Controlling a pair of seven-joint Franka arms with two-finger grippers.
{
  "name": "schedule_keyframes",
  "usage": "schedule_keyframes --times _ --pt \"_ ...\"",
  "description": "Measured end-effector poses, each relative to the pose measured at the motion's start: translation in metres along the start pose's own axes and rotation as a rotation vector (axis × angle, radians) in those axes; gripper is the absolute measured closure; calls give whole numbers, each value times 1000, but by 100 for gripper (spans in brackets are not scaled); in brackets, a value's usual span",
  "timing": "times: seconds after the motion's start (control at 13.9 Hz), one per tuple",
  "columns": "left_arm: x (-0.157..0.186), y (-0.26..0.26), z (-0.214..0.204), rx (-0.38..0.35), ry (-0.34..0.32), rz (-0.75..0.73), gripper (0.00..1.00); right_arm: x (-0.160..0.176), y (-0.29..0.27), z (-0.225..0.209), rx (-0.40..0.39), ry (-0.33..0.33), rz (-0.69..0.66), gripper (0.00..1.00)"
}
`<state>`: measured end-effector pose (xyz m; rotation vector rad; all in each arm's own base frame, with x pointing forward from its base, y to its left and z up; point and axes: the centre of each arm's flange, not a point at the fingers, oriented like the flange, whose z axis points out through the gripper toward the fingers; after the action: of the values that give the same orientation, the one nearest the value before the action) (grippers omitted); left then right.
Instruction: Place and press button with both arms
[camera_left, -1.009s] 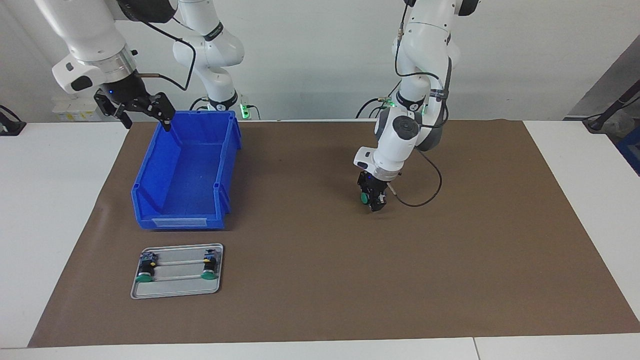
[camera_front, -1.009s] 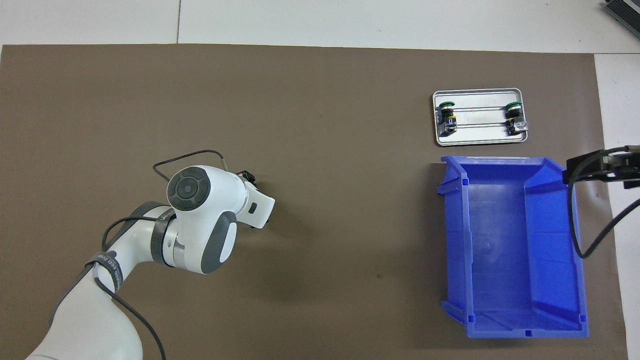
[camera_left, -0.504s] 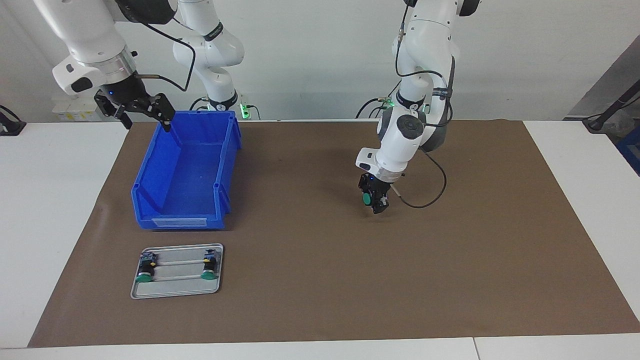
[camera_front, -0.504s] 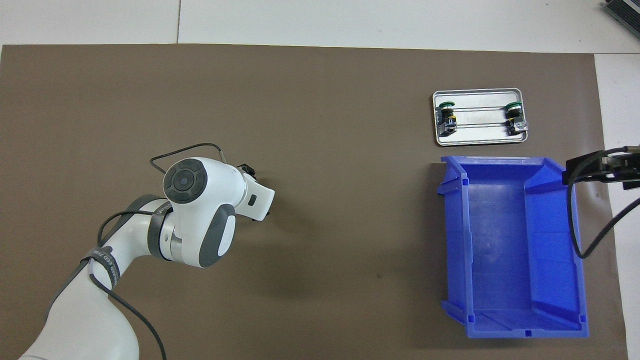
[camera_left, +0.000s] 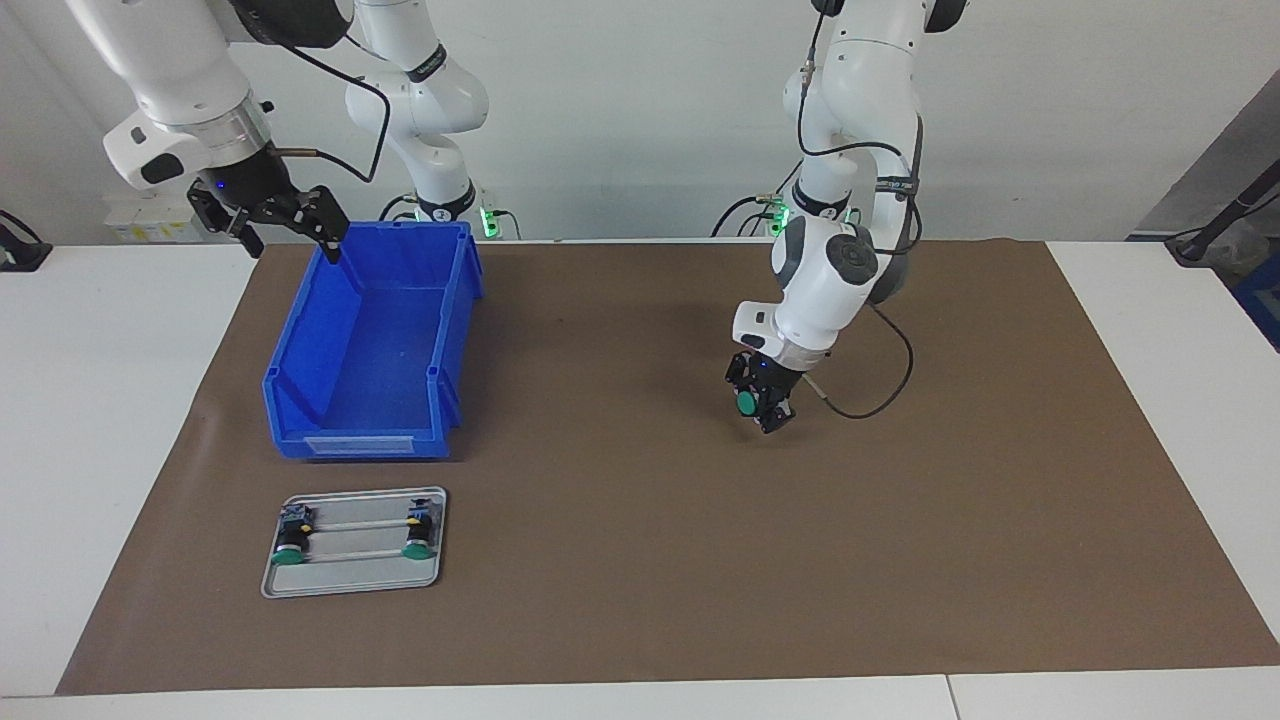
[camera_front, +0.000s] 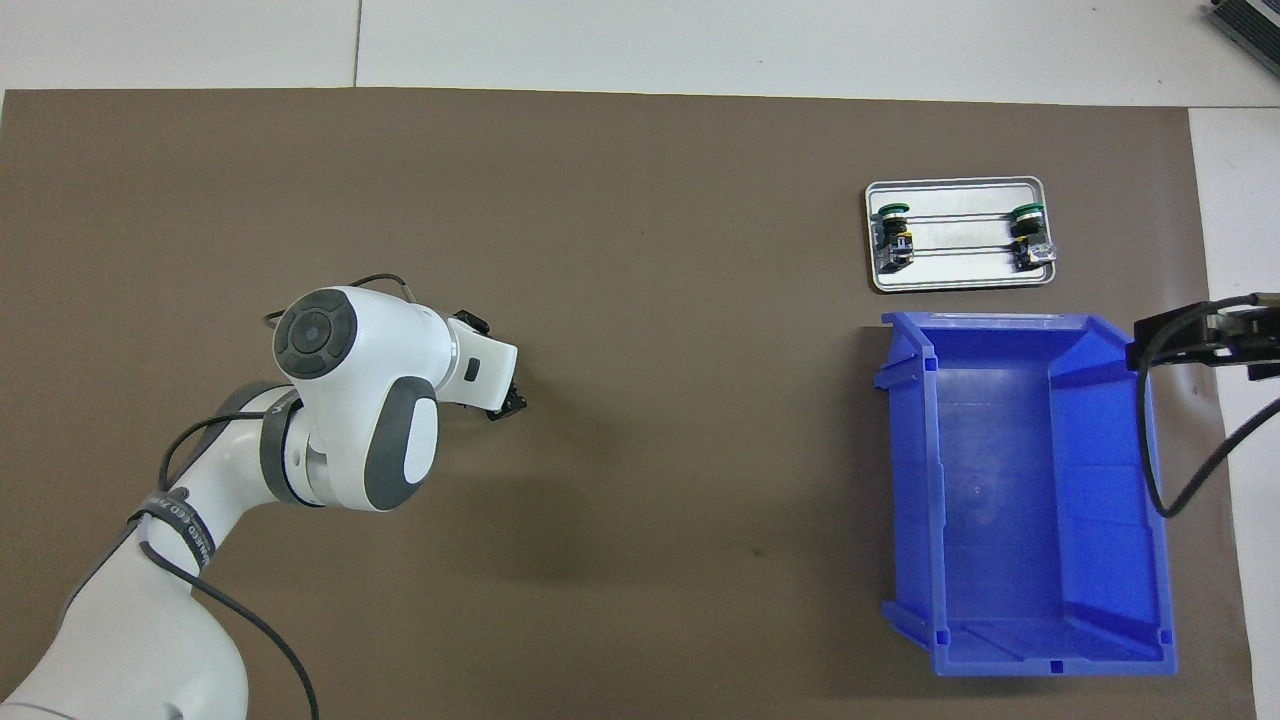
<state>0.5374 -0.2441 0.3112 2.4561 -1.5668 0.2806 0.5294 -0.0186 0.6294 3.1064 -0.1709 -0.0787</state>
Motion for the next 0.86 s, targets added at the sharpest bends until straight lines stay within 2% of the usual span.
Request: schedule_keyframes --times 0.29,0.58,0.79,0.86 --pt "-28 -23 -5 -117 141 -23 92 0 0 0 0 0 2 0" --pt "-58 -45 -15 -205 236 -15 90 0 2 2 0 -4 13 0" --pt "-78 -56 -24 -260 400 2 90 0 3 3 0 -5 13 0" --pt "-86 -58 -26 -272 442 14 81 0 3 3 0 -6 13 0"
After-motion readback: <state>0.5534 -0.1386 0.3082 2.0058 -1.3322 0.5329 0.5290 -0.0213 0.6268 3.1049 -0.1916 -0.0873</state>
